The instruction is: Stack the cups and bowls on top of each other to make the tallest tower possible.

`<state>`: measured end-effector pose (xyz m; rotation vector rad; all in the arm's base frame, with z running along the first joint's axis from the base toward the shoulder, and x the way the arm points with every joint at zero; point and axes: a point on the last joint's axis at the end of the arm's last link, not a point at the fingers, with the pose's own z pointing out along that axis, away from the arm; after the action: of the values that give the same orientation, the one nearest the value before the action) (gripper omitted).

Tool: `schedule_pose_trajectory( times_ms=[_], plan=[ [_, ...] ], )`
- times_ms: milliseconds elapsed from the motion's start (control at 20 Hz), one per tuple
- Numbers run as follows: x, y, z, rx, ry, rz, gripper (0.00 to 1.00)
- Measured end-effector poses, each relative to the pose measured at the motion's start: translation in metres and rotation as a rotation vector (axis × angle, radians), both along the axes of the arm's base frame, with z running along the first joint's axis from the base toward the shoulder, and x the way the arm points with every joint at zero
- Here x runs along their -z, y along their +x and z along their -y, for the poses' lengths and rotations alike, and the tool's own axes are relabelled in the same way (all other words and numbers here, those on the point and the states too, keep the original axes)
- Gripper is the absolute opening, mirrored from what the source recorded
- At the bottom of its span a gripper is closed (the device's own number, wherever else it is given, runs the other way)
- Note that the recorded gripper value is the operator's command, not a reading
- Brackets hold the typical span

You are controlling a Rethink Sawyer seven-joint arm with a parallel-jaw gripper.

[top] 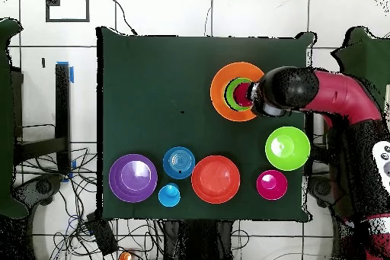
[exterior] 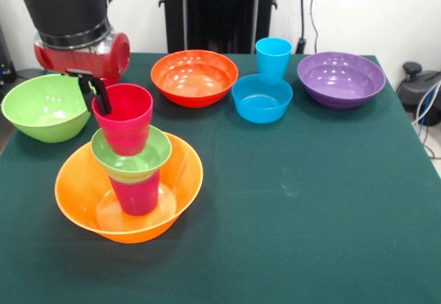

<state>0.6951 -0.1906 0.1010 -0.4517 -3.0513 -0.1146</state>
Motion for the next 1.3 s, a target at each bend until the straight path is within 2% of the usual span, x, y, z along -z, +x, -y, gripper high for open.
schedule_pose_trajectory(
  times_ms=[300,600,1300],
  plan=[
    [0.021,-0.006,-0.006,-0.002,0.025,-0.026,0.0],
    [0.028,-0.008,-0.009,-0.004,0.034,-0.035,0.0],
    [0.026,0.0,0.009,-0.025,-0.037,-0.007,0.0]
  ],
)
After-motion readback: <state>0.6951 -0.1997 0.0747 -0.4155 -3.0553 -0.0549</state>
